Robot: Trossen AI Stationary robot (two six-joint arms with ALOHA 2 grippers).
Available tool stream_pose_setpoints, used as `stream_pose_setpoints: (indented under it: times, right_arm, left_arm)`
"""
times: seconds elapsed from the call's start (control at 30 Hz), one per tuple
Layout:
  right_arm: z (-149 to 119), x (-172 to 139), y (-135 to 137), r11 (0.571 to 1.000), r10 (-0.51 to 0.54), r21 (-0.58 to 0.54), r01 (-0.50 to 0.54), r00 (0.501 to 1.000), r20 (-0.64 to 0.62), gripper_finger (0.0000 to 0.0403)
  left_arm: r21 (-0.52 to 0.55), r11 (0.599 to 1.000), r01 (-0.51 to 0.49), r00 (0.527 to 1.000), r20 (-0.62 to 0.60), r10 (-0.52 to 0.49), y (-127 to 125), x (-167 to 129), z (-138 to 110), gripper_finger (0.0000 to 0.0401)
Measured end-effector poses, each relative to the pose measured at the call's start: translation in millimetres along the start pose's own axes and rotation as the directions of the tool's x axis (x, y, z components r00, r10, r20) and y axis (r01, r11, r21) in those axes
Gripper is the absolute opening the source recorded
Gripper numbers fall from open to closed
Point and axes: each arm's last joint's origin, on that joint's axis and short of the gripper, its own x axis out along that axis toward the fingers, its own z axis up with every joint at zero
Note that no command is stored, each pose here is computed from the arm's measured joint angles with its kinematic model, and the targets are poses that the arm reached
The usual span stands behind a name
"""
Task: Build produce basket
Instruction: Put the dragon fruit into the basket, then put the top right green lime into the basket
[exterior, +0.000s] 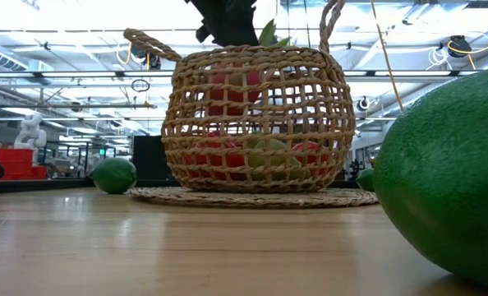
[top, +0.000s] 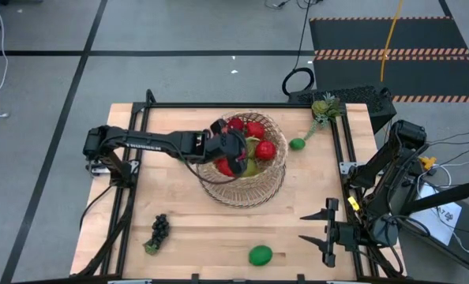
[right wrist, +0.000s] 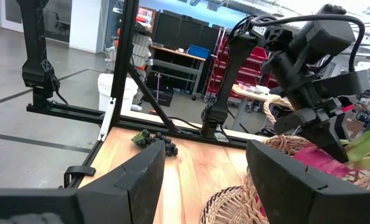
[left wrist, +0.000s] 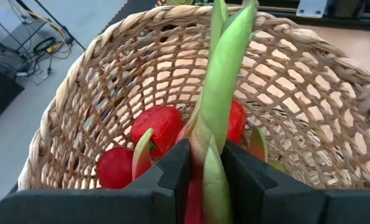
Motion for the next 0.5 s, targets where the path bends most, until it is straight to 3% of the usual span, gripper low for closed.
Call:
stream_pose_setpoints:
  times: [0.13, 0.37, 0.5]
  right_arm:
    - [0.0, 0.0, 0.0, 1.000, 0.000, -0.001, 0.000, 1.000, 0.000, 0.0220]
    - [-0.2, 1.7, -0.8, 1.000, -0.008, -0.003, 0.008, 1.000, -0.002, 0.0220]
    - [-0.6, 4.9, -2.4, 1.000, -0.021, -0.004, 0.021, 1.000, -0.005, 0.0220]
  left_arm:
    - [-0.006, 1.000, -0.005, 1.000, -0.011, 0.005, 0.6, 0.2, -1.1, 0.0112]
    - [-0.001, 1.000, 0.007, 1.000, -0.005, -0.007, -4.9, -2.7, -1.6, 0.0225]
    - [0.009, 1.000, 0.022, 1.000, -0.001, -0.022, -11.2, -6.1, -2.4, 0.0268]
